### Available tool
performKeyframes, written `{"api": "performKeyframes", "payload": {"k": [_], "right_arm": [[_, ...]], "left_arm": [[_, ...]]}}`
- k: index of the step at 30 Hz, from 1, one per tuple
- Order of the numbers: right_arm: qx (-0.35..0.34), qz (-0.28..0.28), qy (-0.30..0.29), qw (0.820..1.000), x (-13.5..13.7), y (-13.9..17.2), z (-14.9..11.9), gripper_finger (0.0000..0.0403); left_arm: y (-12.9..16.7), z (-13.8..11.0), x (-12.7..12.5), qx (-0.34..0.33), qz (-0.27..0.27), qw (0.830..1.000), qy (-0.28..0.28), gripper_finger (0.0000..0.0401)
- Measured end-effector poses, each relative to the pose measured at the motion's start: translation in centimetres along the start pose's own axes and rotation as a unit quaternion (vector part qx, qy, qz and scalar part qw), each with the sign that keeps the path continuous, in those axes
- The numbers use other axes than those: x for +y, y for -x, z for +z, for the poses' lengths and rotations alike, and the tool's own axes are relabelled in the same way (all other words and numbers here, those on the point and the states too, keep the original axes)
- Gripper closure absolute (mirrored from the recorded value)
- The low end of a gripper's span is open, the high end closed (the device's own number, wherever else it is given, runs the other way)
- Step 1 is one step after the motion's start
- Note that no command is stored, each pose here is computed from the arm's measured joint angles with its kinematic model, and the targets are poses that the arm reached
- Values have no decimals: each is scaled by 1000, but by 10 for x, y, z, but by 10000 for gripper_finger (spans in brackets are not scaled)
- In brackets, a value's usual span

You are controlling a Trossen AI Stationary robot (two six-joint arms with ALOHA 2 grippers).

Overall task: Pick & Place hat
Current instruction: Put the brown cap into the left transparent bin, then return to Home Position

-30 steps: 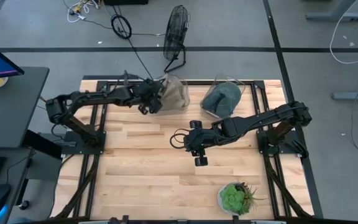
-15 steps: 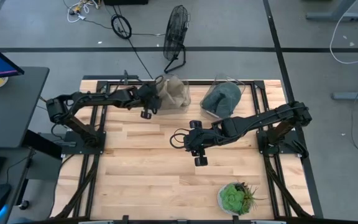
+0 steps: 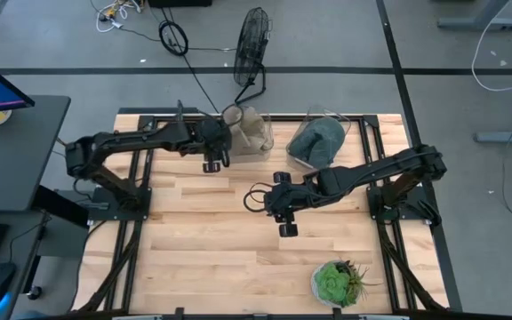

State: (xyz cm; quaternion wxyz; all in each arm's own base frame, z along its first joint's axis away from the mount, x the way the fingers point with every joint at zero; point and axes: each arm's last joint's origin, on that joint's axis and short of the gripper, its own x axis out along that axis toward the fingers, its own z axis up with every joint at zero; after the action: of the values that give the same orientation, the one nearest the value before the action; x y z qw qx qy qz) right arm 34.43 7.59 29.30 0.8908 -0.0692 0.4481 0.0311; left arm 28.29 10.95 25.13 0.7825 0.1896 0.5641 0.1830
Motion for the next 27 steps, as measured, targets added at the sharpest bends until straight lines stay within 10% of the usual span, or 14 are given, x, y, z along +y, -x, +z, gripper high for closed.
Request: {"api": "performKeyframes", "payload": {"k": [14, 27], "right_arm": [[-69, -86, -17, 994, -18, 86, -25, 254], [-295, -60, -74, 951, -26, 103, -141, 254]], "left_arm": [[130, -48, 14, -172, -33, 970, 166, 206], [79, -123, -68, -438, -81, 865, 230, 206]]}}
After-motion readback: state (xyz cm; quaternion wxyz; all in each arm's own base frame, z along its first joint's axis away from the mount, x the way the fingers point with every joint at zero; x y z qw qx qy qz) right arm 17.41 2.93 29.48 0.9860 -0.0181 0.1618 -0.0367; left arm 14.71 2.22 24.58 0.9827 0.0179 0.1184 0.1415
